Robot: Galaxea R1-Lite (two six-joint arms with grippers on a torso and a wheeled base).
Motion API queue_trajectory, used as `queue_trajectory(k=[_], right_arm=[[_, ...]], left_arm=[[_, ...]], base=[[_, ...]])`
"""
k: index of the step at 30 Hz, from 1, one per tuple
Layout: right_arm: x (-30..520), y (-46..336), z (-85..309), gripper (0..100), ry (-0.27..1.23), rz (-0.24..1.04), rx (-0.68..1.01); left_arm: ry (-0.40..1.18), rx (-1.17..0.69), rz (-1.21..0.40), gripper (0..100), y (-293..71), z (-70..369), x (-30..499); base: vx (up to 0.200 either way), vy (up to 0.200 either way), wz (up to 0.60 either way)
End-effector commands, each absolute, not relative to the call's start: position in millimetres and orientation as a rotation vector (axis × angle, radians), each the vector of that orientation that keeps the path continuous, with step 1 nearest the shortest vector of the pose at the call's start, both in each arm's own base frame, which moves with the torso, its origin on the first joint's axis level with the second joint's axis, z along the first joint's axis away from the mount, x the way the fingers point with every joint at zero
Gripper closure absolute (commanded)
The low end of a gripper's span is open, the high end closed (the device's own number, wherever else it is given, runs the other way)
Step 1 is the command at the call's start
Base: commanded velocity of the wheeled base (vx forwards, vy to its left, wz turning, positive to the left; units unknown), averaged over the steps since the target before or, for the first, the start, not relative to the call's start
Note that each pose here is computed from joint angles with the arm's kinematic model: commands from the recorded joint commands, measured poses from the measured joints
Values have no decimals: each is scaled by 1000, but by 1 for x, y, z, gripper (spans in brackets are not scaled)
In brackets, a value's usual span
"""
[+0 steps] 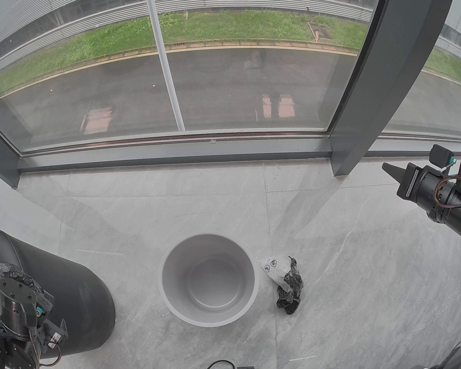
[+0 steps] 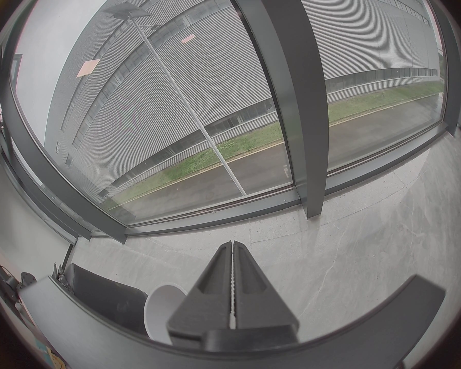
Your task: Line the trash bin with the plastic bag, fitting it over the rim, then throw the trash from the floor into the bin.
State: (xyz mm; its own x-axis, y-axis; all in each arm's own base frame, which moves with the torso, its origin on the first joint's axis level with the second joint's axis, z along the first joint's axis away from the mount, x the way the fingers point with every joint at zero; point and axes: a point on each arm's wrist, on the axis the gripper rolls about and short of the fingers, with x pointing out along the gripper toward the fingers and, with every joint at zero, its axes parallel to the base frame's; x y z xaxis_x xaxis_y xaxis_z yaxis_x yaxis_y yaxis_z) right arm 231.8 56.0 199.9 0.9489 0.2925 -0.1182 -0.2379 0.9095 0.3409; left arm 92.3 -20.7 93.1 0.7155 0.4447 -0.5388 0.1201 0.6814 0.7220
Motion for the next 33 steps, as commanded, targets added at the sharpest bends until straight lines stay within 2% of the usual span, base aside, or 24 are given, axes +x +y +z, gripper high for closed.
queue_trajectory(k=[1, 21, 33], right_arm=[[231, 56, 201, 100, 164, 276, 330], [231, 56, 201, 100, 165, 274, 331], [231, 56, 201, 100, 162, 275, 332]], left_arm=[[741, 814, 207, 0, -18, 92, 83], [841, 811, 246, 0, -17, 84, 94], [838, 781, 289, 0, -16, 91, 105]], base=[[0, 0, 0], [0, 0, 0], [0, 0, 0]])
